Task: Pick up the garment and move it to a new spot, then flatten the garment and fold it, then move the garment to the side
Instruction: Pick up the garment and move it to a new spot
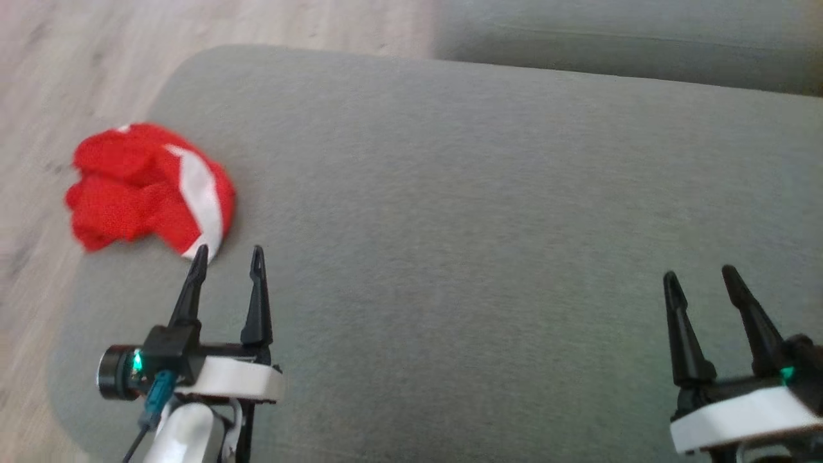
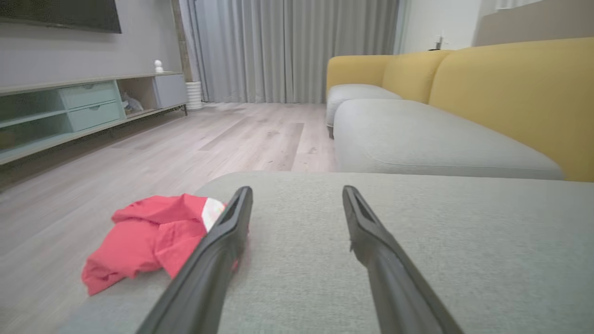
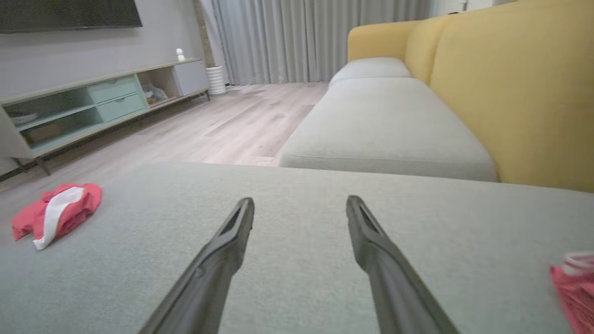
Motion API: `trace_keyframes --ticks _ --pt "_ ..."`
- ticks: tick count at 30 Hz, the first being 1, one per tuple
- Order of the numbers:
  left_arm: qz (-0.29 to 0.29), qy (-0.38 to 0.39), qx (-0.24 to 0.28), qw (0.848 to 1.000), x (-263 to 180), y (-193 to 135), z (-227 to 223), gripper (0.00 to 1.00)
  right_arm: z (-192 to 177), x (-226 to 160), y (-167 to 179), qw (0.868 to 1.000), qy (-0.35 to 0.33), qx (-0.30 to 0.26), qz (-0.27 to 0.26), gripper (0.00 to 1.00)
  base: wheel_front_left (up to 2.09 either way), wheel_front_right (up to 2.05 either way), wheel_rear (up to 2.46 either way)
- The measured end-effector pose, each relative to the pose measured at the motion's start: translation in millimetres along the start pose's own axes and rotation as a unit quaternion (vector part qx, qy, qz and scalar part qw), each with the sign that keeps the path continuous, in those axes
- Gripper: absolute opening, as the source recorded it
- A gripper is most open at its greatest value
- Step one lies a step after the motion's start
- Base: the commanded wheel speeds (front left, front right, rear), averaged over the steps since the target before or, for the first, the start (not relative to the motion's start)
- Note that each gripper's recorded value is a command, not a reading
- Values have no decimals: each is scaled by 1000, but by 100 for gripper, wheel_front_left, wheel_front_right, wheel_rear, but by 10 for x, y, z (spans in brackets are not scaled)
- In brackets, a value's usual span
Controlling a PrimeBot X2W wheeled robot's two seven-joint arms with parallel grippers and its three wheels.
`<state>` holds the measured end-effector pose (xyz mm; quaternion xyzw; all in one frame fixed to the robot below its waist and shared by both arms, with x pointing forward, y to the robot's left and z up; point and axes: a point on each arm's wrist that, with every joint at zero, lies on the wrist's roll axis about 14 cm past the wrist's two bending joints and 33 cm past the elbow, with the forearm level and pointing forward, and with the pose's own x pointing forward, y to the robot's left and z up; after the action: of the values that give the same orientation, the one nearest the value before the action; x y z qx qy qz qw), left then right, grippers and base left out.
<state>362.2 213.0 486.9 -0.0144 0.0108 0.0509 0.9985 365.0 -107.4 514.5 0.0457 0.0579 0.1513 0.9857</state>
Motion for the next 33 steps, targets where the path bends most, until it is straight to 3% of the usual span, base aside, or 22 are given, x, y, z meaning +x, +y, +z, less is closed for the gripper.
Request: trace_keyframes --ticks 10,17,26,33 --pt "120 8 -9 993 -268 671 -54 100 80 565 675 993 -2 -21 117 100 0 0 0" --pt "167 11 -11 986 -264 943 -60 100 -23 847 833 986 18 -35 160 100 0 0 0" --pt "134 57 -10 989 443 951 -333 100 -282 1229 635 984 55 -50 161 100 0 0 0" --pt "109 185 -22 976 758 895 -1069 100 -567 1359 371 986 90 -42 137 100 0 0 0"
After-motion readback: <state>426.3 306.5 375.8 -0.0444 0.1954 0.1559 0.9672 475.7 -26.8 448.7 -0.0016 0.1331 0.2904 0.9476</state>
